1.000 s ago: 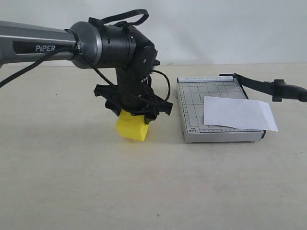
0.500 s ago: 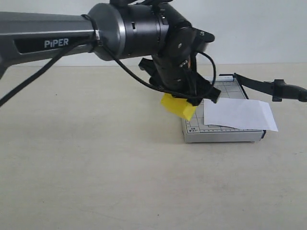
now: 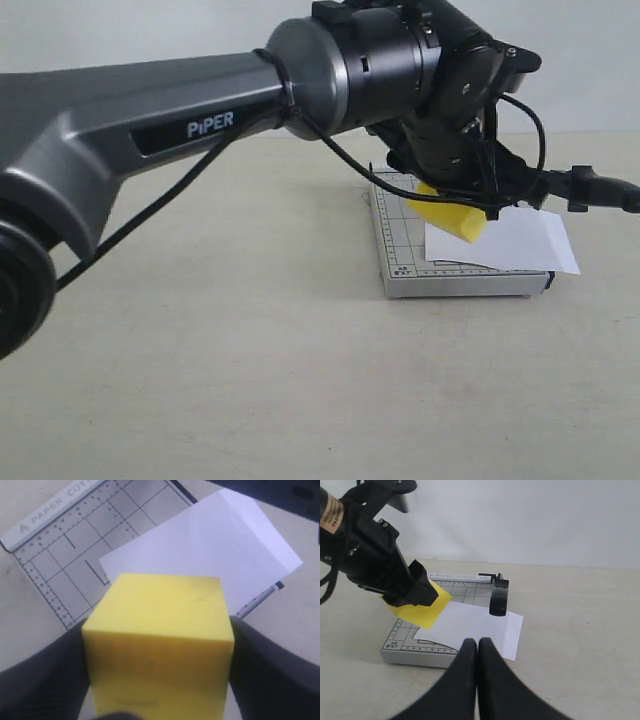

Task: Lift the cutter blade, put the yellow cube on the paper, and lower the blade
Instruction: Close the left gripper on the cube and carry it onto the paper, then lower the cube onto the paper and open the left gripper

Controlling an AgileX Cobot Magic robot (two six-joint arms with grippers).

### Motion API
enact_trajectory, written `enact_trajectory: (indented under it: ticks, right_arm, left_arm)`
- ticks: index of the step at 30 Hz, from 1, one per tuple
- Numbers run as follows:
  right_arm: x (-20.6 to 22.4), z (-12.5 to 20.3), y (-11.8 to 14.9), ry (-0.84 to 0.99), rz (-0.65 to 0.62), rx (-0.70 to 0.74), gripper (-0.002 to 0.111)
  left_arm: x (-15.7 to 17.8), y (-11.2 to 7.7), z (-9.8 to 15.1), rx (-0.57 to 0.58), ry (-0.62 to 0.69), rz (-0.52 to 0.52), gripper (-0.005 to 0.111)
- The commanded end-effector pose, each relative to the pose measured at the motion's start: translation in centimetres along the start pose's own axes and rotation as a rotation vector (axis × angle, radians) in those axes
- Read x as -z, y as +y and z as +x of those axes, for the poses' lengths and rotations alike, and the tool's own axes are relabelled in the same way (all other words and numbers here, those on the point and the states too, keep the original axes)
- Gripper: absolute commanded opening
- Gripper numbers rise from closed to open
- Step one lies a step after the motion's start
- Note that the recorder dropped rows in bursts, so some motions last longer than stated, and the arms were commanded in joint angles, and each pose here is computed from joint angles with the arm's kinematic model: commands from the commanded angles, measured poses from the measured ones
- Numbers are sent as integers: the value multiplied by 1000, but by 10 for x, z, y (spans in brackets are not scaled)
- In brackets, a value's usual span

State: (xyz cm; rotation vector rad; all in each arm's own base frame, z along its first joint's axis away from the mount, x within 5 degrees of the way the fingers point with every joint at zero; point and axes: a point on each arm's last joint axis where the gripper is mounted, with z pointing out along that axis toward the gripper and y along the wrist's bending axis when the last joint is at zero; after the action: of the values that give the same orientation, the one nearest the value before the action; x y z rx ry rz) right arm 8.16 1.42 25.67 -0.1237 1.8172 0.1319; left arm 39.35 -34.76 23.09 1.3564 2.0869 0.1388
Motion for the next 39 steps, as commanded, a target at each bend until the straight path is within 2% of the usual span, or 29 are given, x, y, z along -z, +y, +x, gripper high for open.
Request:
enact_trajectory:
  ticks: [1, 11, 24, 33, 39]
  right_arm:
    - [0, 0, -1, -9, 10, 3, 0]
    - [0, 0, -1, -9, 10, 3, 0]
    - [0, 0, -1, -9, 10, 3, 0]
    - [0, 0, -1, -9, 10, 3, 0]
    - [0, 0, -1, -9, 10, 3, 0]
  left_arm:
    - [-5, -3, -11, 0, -8, 1, 4]
    - [-25, -5, -20, 28, -12, 9, 4]
    - [-27, 0, -23, 36, -59, -14, 4]
    - [-46, -8, -14, 25, -2, 5, 4]
    - [-45, -6, -13, 8, 12, -18, 4]
